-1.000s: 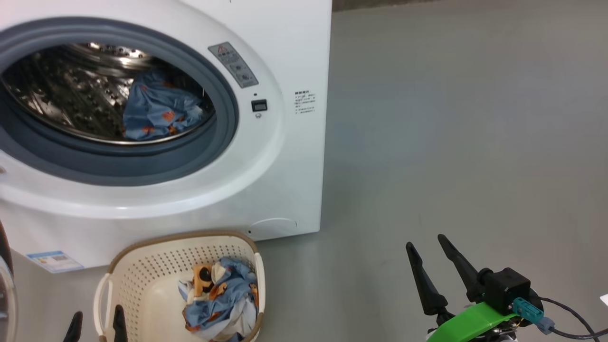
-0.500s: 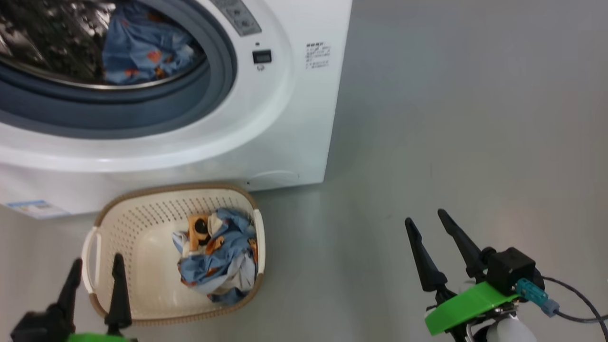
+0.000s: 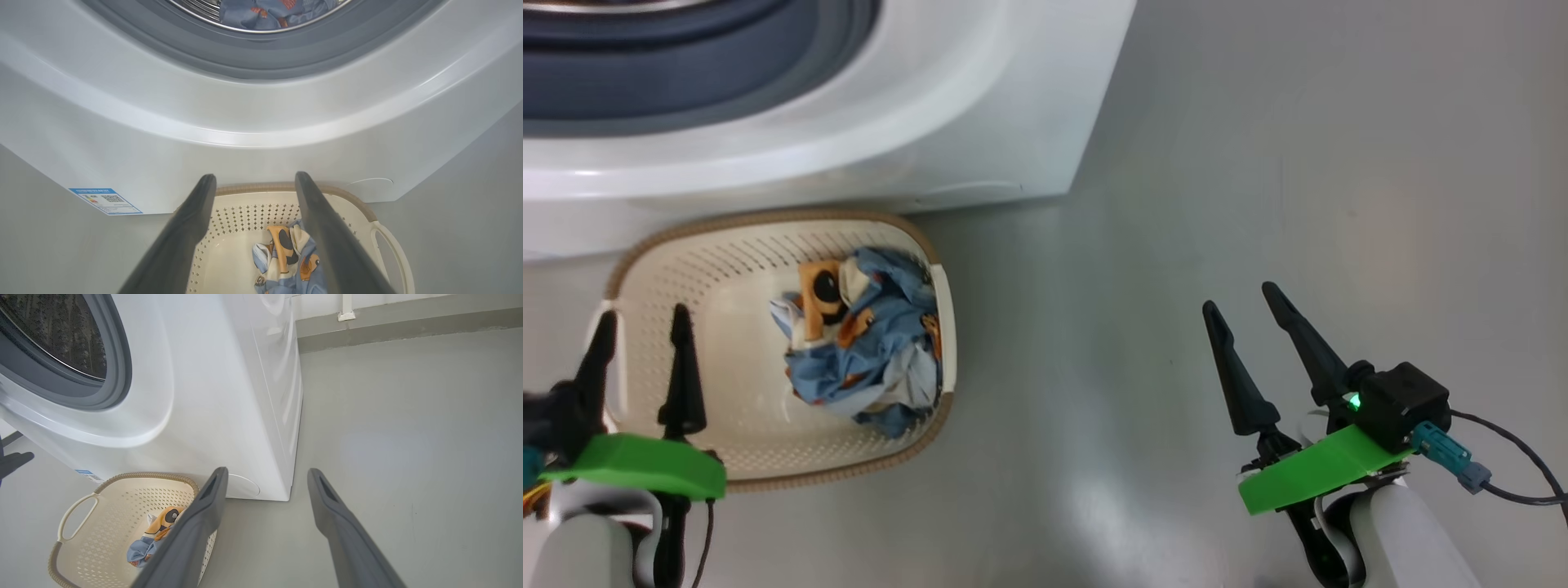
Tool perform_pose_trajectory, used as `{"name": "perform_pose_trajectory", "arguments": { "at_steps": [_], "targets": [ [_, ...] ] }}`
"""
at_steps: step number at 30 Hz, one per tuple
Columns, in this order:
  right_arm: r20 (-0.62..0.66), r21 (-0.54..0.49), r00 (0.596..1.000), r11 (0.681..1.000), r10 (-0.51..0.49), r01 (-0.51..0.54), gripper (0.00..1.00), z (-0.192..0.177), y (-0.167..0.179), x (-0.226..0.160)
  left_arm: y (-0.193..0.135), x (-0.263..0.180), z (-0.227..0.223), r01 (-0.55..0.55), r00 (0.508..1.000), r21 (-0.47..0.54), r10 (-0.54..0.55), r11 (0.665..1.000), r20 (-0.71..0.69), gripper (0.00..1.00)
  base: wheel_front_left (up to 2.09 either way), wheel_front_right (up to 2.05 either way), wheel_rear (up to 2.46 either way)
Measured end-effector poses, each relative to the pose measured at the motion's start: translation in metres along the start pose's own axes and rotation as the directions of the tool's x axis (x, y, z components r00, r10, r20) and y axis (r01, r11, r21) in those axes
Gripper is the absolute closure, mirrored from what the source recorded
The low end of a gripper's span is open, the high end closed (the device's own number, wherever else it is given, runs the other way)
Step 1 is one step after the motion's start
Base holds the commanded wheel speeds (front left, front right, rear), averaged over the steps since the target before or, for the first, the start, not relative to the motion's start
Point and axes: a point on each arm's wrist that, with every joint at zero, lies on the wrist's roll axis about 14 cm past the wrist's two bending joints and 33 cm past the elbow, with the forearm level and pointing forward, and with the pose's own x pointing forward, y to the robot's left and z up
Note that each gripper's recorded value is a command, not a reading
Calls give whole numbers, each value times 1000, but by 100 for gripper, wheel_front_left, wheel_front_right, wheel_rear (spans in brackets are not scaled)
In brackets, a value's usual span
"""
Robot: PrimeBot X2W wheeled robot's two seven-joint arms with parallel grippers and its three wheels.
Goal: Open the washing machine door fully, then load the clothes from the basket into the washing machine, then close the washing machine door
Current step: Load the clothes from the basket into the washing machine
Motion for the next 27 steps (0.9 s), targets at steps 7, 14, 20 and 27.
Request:
{"name": "perform_pose_trajectory", "arguments": {
  "at_steps": [7,14,20,27],
  "targets": [
    [-64,20,998,1000,-21,22,0,-30,-12,9,-11,28,-68,77,980,2,-76,997,-183,0,0,0,0],
    [-111,21,992,998,-59,62,0,-50,-28,8,-16,49,-120,146,940,24,-131,989,-316,0,0,0,0],
    [-142,25,987,996,-81,86,0,-64,-37,5,-22,49,-173,172,881,-4,-156,985,-447,0,0,0,0],
    [-188,49,975,990,-119,130,0,-80,-49,-3,-26,55,-216,222,810,-10,-190,975,-554,0,0,0,0]
  ]
}}
